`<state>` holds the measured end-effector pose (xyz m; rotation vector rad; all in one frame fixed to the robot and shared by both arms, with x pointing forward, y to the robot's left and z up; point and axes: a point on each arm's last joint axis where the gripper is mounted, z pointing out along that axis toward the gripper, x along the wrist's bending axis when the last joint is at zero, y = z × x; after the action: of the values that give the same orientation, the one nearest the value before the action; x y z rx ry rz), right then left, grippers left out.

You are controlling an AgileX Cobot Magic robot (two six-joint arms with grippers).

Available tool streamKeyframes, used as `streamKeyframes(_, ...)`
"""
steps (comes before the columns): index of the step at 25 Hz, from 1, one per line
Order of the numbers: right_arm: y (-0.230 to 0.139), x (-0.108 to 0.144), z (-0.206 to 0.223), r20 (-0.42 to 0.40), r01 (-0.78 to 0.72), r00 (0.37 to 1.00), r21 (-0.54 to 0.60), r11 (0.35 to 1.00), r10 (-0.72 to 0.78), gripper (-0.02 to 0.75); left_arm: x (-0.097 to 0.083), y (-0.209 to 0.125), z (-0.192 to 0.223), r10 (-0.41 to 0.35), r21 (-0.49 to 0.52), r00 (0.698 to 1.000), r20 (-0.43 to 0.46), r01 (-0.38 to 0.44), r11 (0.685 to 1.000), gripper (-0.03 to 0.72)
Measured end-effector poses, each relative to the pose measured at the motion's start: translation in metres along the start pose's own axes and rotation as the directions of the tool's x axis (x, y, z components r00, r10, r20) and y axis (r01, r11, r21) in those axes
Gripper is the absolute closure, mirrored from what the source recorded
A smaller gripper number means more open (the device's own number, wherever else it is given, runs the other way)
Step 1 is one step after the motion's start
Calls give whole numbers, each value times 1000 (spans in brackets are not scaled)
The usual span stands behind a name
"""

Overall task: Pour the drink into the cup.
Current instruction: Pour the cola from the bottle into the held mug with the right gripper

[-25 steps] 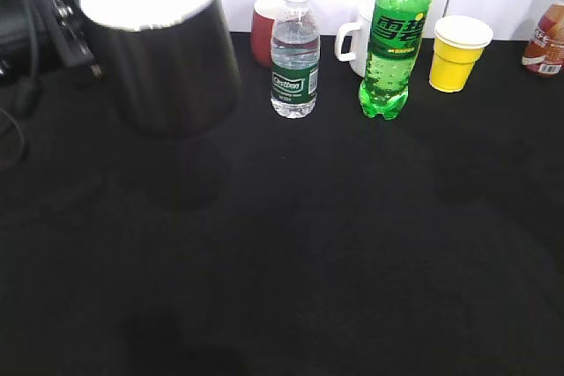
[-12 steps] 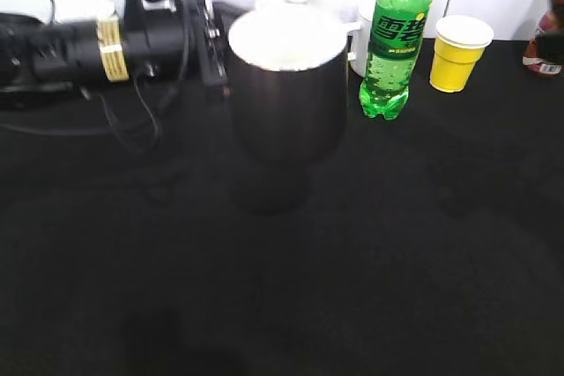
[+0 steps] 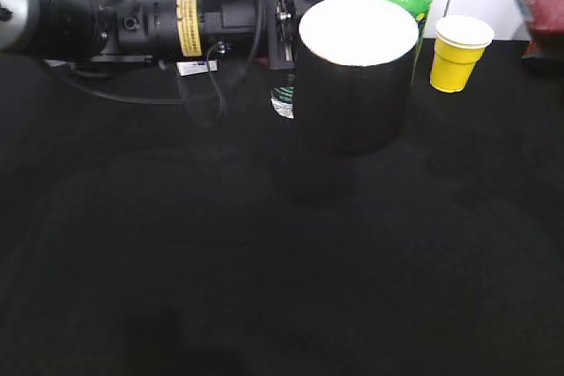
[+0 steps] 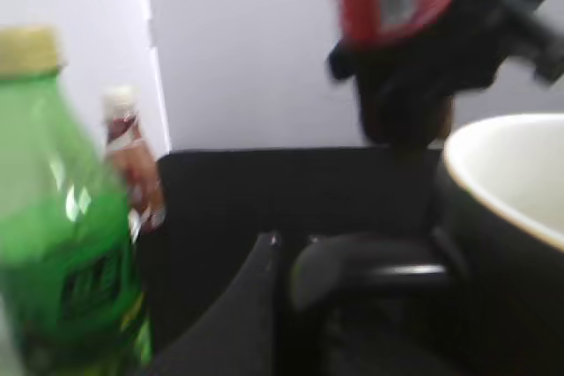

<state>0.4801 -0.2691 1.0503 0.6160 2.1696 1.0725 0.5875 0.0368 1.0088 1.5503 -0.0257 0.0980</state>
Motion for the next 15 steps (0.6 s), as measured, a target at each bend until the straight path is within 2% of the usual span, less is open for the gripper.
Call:
streamKeyframes(4, 17, 19, 17, 18, 189, 982, 17, 982, -189, 363, 0, -3, 0, -1, 8, 1000, 8, 1, 1000, 652)
streamKeyframes(6, 21, 23, 21, 41, 220, 974, 30, 975, -221, 363, 0, -3, 0, -2, 9, 1000, 9, 1, 1000, 652)
streamKeyframes(9, 19, 16, 20, 106, 295, 947, 84, 952, -303, 363, 0, -3, 0, -3, 11, 1000, 10, 3, 1000, 652)
streamKeyframes(13, 19, 16, 20, 101, 374, 918, 94, 923, -383, 363, 1, -6, 0, -10, 9, 1000, 9, 10, 1000, 652)
streamKeyframes(15, 19, 16, 20, 100, 389, 912, 97, 916, -398, 363, 5, -16, 1, -46, -2, 999, -14, 46, 999, 652)
